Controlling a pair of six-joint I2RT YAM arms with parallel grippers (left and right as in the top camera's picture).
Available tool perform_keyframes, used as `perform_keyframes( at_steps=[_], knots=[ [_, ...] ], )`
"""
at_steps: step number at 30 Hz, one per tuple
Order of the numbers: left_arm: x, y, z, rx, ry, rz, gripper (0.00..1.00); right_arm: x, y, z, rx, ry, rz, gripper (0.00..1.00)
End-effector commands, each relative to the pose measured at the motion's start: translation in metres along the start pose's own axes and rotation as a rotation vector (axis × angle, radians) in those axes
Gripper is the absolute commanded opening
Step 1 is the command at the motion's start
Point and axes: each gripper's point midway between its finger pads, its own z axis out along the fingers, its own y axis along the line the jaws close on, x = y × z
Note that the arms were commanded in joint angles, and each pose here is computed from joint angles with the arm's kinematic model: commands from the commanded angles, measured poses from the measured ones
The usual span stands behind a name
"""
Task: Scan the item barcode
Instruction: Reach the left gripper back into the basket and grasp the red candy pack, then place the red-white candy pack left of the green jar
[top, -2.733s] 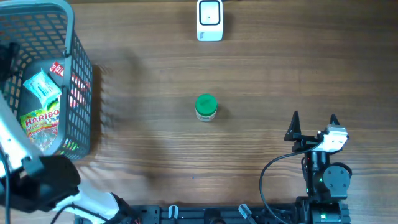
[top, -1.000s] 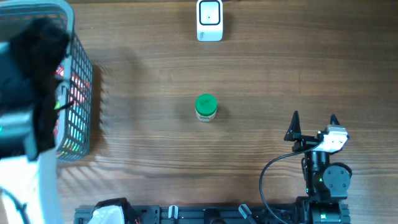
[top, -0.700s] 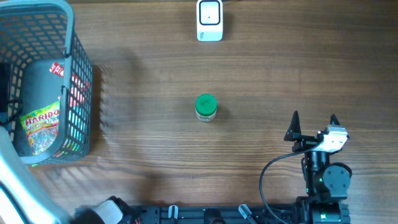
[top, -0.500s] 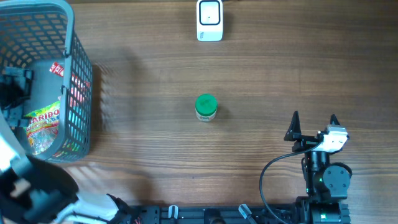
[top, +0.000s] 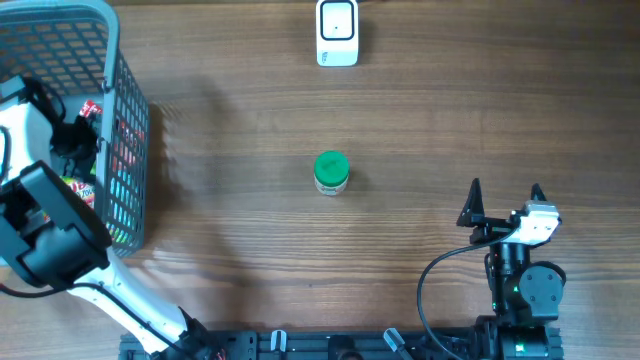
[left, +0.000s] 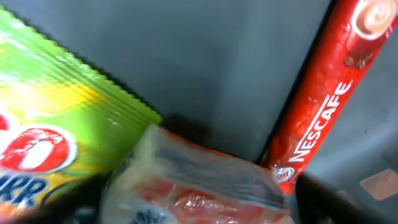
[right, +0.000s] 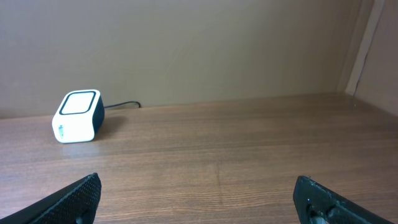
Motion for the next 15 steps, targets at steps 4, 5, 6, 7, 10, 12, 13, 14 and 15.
perform_keyframes(
  at_steps=[4, 5, 6, 7, 10, 12, 13, 14, 15],
  knots=[
    [-0.008, 0.014, 0.0, -0.087, -0.052, 0.018, 0.28, -0.001, 0.003, 0.0, -0.016, -0.005, -0.014, 1.0],
    [-0.013, 0.016, -0.011, -0.08, -0.062, 0.002, 0.27, -0.001, 0.003, 0.0, -0.016, -0.005, -0.013, 1.0],
    [-0.019, 0.019, -0.03, -0.07, -0.079, -0.018, 0.25, -0.001, 0.003, 0.0, -0.016, -0.005, -0.013, 1.0],
    [-0.026, 0.02, -0.05, -0.058, -0.099, -0.036, 0.24, -0.001, 0.003, 0.0, -0.016, -0.005, -0.013, 1.0],
    [-0.039, 0.021, -0.136, 0.0, -0.192, -0.083, 0.21, -0.001, 0.003, 0.0, -0.016, -0.005, -0.014, 1.0],
    [-0.039, 0.02, -0.193, 0.051, -0.265, -0.096, 0.2, -0.001, 0.003, 0.0, -0.016, -0.005, -0.013, 1.0],
    [-0.035, 0.019, -0.233, 0.088, -0.331, -0.099, 0.18, -0.001, 0.003, 0.0, -0.016, -0.005, -0.013, 1.0],
    [-0.024, 0.017, -0.272, 0.132, -0.398, -0.092, 0.18, -0.001, 0.003, 0.0, -0.016, -0.005, -0.014, 1.0],
    [-0.011, 0.011, -0.301, 0.187, -0.445, -0.071, 0.18, -0.001, 0.003, 0.0, -0.016, -0.005, -0.013, 1.0]
  ],
)
